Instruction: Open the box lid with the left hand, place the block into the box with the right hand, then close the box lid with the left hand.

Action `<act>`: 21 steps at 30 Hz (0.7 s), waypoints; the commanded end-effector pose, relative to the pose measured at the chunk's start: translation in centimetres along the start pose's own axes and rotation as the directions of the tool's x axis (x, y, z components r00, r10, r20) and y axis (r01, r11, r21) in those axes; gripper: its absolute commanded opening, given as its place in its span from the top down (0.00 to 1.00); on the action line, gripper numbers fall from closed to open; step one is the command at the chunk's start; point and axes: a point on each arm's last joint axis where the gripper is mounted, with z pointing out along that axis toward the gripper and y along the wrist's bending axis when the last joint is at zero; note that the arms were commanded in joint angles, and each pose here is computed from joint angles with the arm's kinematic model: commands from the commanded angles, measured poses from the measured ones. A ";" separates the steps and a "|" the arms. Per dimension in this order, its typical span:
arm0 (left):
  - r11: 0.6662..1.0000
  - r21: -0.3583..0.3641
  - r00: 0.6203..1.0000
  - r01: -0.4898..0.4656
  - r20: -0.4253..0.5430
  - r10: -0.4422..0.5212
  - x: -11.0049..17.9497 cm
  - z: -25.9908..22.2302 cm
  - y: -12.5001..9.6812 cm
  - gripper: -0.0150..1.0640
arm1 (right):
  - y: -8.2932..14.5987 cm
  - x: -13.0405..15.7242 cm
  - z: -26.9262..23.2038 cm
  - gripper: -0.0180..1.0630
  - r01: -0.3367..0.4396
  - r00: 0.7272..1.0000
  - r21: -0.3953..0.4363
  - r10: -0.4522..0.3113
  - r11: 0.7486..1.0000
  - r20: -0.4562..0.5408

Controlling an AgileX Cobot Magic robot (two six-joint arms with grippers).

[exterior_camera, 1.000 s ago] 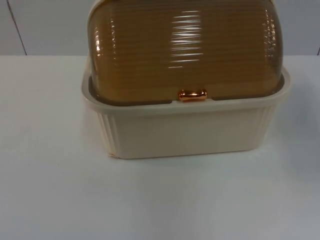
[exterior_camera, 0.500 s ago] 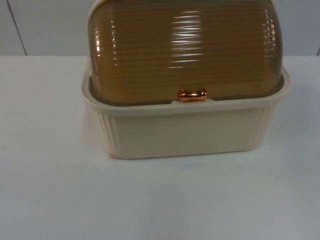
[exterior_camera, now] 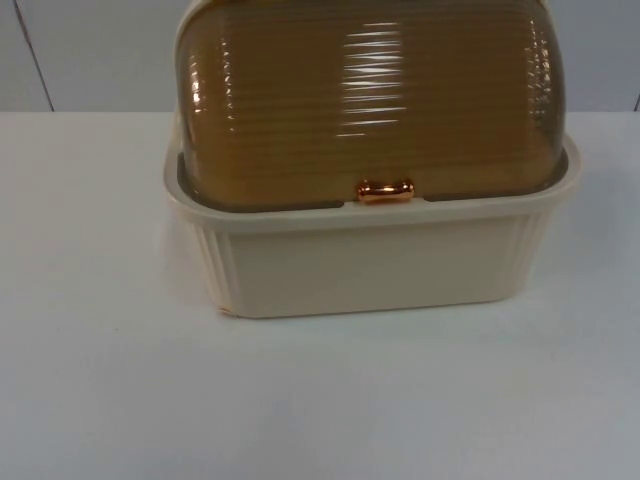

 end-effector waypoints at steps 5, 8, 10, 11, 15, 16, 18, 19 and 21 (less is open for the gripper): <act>0.992 -0.121 0.993 -0.037 -0.119 0.023 1.3 0.4 1.2 0.99 | -0.2 1.8 1.6 0.29 -0.011 0.994 0.033 0.014 0.999 -0.106; 0.991 -0.136 0.991 -0.011 -0.136 -0.007 1.7 0.7 1.4 0.99 | -0.2 1.9 1.8 0.29 -0.011 0.995 0.033 0.014 0.999 -0.100; 0.991 -0.132 0.986 0.026 -0.161 -0.047 2.5 1.6 1.4 0.99 | -0.2 1.9 1.8 0.29 -0.011 0.995 0.033 0.014 0.999 -0.096; 0.991 -0.132 0.986 0.026 -0.161 -0.047 2.5 1.6 1.4 0.99 | -0.2 1.9 1.8 0.29 -0.011 0.995 0.033 0.014 0.999 -0.096; 0.990 -0.132 0.990 0.054 -0.125 -0.071 2.4 2.0 1.5 0.99 | -0.2 1.9 1.9 0.29 -0.013 0.995 0.030 0.016 0.999 -0.099; 0.990 -0.132 0.990 0.054 -0.125 -0.071 2.4 2.0 1.5 0.99 | -0.2 1.9 1.9 0.29 -0.013 0.995 0.030 0.016 0.999 -0.099; 0.990 -0.124 0.990 0.060 -0.120 -0.075 2.5 2.3 1.4 0.99 | -0.2 2.2 2.1 0.29 -0.013 0.994 0.029 0.016 0.999 -0.111; 0.991 -0.123 0.990 0.061 -0.119 -0.076 2.5 2.3 1.4 0.99 | -0.2 2.2 2.1 0.29 -0.013 0.994 0.029 0.016 0.999 -0.111; 0.991 -0.121 0.990 0.062 -0.119 -0.077 2.5 2.3 1.4 0.99 | -0.2 2.2 2.1 0.29 -0.014 0.994 0.027 0.017 1.000 -0.111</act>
